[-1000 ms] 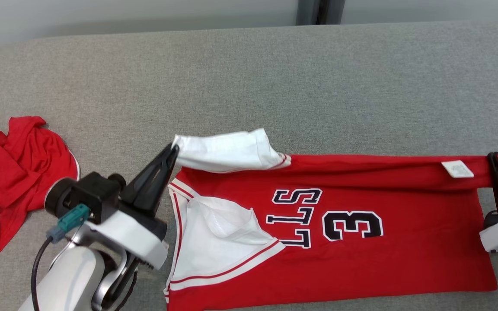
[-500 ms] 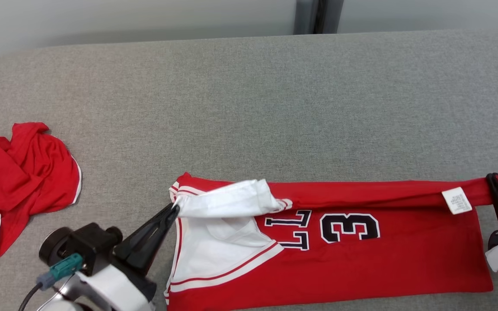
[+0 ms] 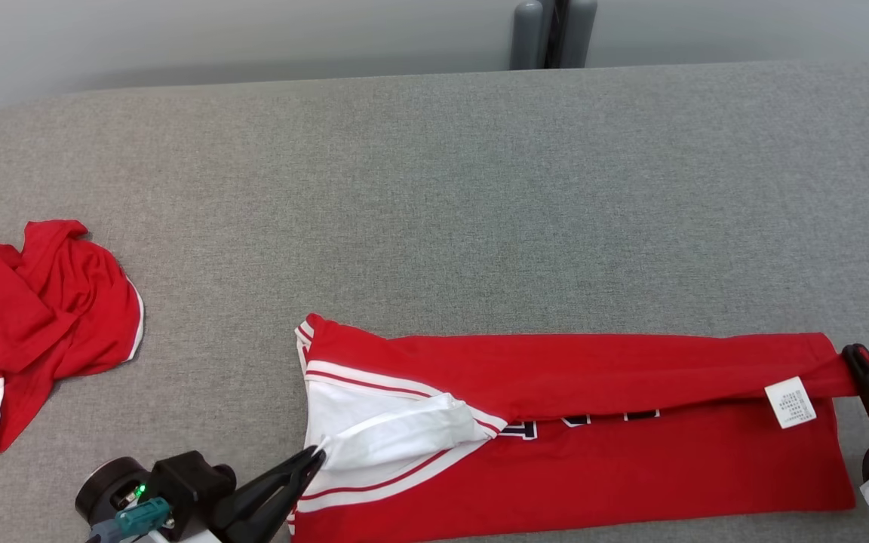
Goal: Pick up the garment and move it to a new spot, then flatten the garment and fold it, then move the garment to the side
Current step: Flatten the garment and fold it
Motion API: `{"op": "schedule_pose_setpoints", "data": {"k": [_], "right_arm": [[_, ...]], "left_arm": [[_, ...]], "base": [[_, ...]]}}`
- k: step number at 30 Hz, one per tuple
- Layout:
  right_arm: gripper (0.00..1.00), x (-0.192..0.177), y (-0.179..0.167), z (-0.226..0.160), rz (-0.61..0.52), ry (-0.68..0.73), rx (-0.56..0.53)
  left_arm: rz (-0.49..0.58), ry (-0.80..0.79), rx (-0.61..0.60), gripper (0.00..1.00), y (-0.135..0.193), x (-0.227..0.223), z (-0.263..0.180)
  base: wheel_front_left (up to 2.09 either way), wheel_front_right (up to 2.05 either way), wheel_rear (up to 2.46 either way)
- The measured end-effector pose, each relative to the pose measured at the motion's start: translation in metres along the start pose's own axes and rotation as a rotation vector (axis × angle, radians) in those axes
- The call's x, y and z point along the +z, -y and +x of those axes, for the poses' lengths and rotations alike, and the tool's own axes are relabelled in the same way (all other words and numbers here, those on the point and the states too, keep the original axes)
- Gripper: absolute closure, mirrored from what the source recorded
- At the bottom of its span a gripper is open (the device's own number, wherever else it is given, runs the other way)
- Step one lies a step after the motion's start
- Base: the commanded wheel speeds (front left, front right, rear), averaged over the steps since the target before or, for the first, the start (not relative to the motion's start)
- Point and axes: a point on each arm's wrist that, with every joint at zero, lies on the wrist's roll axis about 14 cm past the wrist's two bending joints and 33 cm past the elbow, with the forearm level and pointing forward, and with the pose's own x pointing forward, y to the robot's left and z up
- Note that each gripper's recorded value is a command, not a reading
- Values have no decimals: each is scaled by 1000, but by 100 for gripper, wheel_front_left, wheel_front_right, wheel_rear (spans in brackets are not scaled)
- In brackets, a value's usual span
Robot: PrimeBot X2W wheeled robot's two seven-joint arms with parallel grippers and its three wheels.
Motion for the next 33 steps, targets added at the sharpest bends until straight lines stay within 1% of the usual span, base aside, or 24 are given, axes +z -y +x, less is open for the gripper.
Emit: {"op": "schedule_pose_setpoints", "data": {"k": [4, 5, 6, 7, 8, 9, 10, 11, 12, 13, 15, 17, 20, 25, 29, 33], "right_arm": [[100, -8, -1, -8, 2, -49, 9], [98, -11, 0, -11, 5, -66, 10], [55, -13, 0, -14, 9, -82, 11], [0, -13, 0, -14, 9, -82, 11], [0, -16, 2, -17, 21, -103, 5], [0, -21, 2, -20, 24, -129, 5], [0, -22, 5, -23, 26, -141, 0], [0, -21, 7, -25, 38, -142, -7], [0, -17, 12, -26, 42, -126, -22], [0, -11, 17, -27, 41, -110, -36], [0, -4, 26, -29, 46, -86, -65], [0, -2, 35, -30, 22, -78, -97], [0, 7, 42, -30, -2, -27, -132], [0, 28, 29, -22, -9, 102, -128], [0, 37, 16, -20, 9, 189, -119], [0, 47, 11, -21, 43, 286, -138]], "left_arm": [[-5, -39, -30, 100, 7, -6, -2], [-3, -49, -40, 100, 9, -8, -2], [-3, -62, -47, 100, 10, -10, -3], [-3, -62, -47, 100, 10, -10, -3], [-5, -74, -51, 100, 11, -12, -4], [-7, -89, -59, 94, 12, -14, -5], [-11, -105, -67, 65, 14, -17, -6], [-22, -126, -75, 23, 16, -21, -7], [-39, -147, -86, 23, 19, -25, -9], [-54, -163, -95, 0, 22, -28, -10], [-69, -169, -106, 0, 24, -26, -11], [-68, -165, -110, 0, 24, -23, -11], [-52, -106, -87, 0, 17, -7, -8], [-42, 98, 3, 0, -3, 40, 3], [-91, 280, 69, 0, -13, 72, 9], [-95, 409, 123, 0, -23, 89, 11]], "base": [[0, 0, 0], [0, 0, 0], [0, 0, 0], [0, 0, 0], [0, 0, 0], [0, 0, 0], [0, 0, 0], [0, 0, 0], [0, 0, 0], [0, 0, 0], [0, 0, 0], [0, 0, 0], [0, 0, 0], [0, 0, 0], [0, 0, 0], [0, 0, 0]]}}
